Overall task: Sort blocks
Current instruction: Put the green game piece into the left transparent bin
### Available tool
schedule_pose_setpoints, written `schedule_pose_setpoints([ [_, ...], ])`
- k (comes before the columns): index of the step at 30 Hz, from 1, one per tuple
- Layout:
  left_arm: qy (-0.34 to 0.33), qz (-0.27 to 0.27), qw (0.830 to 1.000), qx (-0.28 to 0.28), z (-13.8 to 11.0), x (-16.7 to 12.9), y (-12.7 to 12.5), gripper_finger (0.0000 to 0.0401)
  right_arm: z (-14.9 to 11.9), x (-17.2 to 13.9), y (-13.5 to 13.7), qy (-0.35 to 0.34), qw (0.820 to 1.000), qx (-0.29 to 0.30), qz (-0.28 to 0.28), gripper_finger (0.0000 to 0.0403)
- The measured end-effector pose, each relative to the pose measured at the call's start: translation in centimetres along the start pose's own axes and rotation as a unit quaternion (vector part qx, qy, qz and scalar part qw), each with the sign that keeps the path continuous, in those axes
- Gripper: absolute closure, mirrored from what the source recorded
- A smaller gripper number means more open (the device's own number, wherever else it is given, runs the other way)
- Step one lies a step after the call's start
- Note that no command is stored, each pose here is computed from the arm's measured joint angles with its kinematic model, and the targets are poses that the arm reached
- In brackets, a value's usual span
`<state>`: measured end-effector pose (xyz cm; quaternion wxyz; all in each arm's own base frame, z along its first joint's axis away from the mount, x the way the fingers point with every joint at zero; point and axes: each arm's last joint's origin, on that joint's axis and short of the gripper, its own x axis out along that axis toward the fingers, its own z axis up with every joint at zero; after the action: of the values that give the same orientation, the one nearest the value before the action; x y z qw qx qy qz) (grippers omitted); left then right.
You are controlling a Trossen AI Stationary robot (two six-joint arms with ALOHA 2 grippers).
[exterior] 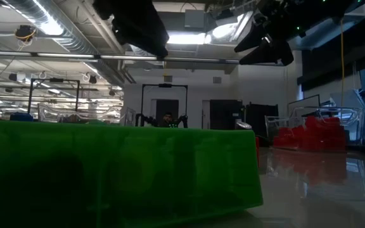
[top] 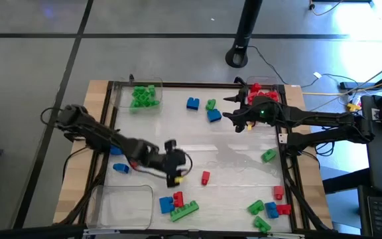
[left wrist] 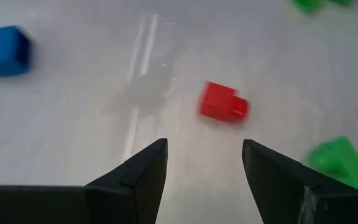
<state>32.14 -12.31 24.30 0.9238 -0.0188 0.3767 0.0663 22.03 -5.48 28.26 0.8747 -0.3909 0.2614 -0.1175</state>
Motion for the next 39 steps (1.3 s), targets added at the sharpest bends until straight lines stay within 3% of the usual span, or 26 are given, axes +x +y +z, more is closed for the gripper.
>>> schedule_pose_setpoints([
  [9,0.038,-0.026,0.998,0.03,0.2,2.8,-6.8,0.0203,0.3,-1.6,0.1,-0.03,0.998,0.044,0.026,0.0094],
  [17,0.086,-0.05,0.995,-0.028,1.7,3.9,-11.1,0.0203,2.0,-3.1,1.6,-0.062,0.997,0.026,0.049,0.0094],
  [25,0.152,-0.075,0.98,-0.102,0.6,6.1,-12.9,0.0203,2.9,-3.6,2.7,-0.077,0.993,0.049,0.076,0.0094],
  [39,0.181,-0.053,0.972,-0.138,-1.6,8.3,-13.9,0.0203,4.4,-4.5,4.5,-0.11,0.984,0.074,0.121,0.0094],
])
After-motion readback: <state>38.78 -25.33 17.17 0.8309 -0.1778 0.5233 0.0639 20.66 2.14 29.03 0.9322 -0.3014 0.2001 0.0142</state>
